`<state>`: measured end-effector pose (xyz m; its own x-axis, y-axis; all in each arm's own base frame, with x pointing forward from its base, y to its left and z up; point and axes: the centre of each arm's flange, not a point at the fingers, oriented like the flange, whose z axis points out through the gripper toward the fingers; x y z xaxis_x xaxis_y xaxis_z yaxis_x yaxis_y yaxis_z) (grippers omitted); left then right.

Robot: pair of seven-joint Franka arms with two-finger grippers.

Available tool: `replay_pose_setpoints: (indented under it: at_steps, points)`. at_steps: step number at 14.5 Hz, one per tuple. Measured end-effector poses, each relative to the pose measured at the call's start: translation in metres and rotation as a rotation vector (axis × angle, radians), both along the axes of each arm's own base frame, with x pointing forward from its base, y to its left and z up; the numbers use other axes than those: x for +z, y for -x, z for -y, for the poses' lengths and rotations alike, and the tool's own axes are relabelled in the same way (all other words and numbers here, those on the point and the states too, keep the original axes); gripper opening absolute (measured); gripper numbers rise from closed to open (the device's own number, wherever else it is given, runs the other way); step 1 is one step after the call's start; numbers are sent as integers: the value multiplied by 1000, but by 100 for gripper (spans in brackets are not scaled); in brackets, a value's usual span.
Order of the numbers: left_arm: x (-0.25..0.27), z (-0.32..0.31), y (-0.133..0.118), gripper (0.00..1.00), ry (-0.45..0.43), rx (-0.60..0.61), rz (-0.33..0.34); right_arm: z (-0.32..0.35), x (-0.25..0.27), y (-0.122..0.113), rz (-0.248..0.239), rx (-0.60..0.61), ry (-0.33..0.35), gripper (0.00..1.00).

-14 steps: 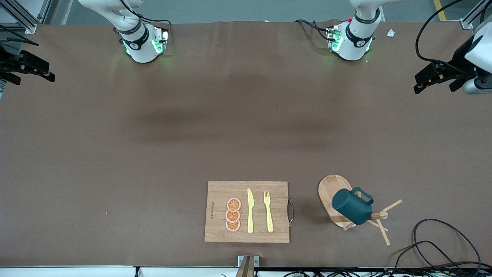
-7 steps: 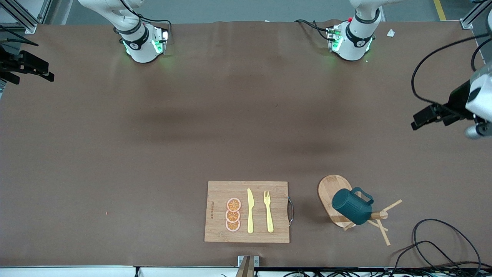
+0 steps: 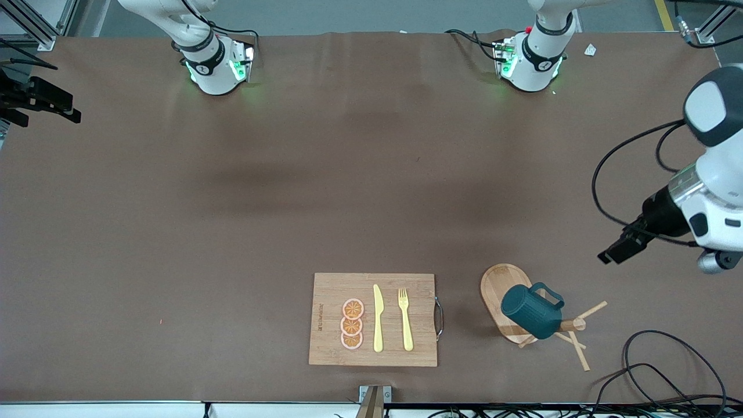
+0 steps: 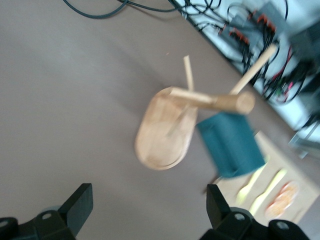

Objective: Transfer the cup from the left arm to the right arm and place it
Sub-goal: 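Move the left gripper toward the teal mug on the wooden stand, then close the left gripper on the teal mug's body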

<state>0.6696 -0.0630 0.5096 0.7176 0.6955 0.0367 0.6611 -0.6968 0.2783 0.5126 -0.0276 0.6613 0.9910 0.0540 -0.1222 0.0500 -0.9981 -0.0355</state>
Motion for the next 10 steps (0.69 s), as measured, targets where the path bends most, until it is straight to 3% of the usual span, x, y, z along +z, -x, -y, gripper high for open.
replay_pose_setpoints:
  at_steps: [4, 10]
  points:
    - [-30, 30, -23, 100, 105, 212, 51, 0, 0, 0, 0, 0, 0, 100]
    - [-63, 53, -32, 96, 151, 298, 28, 0, 0, 1, -5, 0, -1, 100]
